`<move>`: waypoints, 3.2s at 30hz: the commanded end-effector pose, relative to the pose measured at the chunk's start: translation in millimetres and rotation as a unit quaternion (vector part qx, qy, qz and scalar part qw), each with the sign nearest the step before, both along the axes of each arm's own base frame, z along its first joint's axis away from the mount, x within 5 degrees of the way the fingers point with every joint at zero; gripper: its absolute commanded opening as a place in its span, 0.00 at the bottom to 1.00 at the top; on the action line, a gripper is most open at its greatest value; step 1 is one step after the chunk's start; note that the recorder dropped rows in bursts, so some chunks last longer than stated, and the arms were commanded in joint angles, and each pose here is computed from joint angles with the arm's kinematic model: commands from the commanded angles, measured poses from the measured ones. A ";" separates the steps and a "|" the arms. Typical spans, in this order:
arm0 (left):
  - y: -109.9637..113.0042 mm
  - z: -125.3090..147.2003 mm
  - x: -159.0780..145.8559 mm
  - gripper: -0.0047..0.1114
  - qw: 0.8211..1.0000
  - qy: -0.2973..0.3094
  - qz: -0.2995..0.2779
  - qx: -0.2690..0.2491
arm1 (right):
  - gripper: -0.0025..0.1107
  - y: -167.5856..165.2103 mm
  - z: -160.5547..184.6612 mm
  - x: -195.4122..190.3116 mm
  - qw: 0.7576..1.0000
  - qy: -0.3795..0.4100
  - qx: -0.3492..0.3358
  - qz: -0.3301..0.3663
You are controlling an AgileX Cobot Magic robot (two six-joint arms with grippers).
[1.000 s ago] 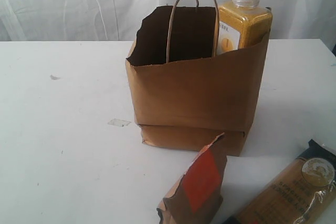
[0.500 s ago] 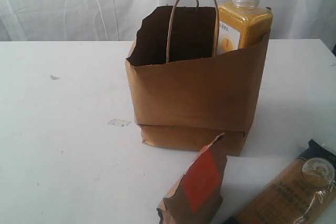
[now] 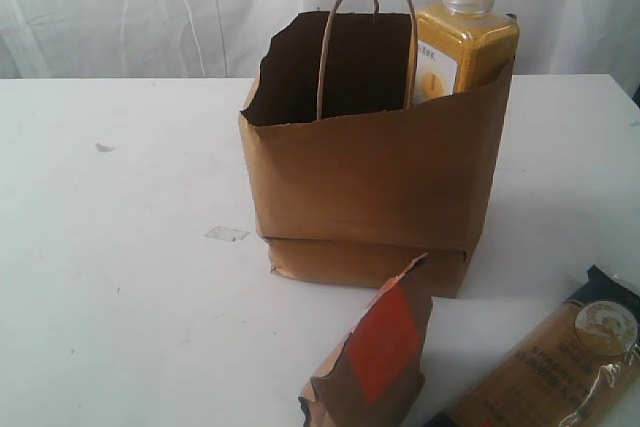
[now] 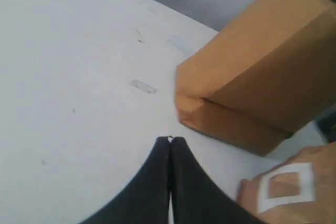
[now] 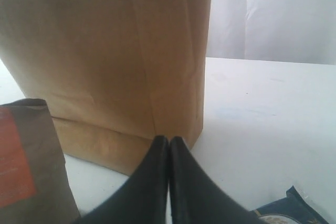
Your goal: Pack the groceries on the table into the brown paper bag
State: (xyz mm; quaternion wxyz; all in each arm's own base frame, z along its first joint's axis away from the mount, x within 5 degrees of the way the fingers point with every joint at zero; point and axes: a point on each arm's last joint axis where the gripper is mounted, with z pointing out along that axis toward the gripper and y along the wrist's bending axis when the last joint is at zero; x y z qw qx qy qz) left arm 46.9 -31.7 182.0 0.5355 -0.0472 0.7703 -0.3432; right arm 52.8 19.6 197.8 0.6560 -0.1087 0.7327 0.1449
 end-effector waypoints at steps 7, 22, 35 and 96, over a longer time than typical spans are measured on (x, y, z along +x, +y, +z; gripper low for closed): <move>-20.0 97.5 -47.6 0.04 0.974 -0.046 -0.219 0.025 | 0.02 -0.3 -0.9 -0.1 1.000 -0.002 0.003 -0.003; -53.3 115.6 31.3 0.09 0.913 0.076 -0.337 0.216 | 0.02 -0.3 -0.9 -0.1 1.000 -0.002 0.003 -0.003; -91.9 110.3 85.2 0.63 0.882 0.078 -0.442 0.147 | 0.02 -0.3 -0.9 -0.1 1.000 -0.002 0.003 -0.003; -249.5 146.5 105.1 0.63 0.737 0.146 -0.528 0.395 | 0.02 -0.3 -0.9 -0.1 1.000 -0.002 0.003 -0.003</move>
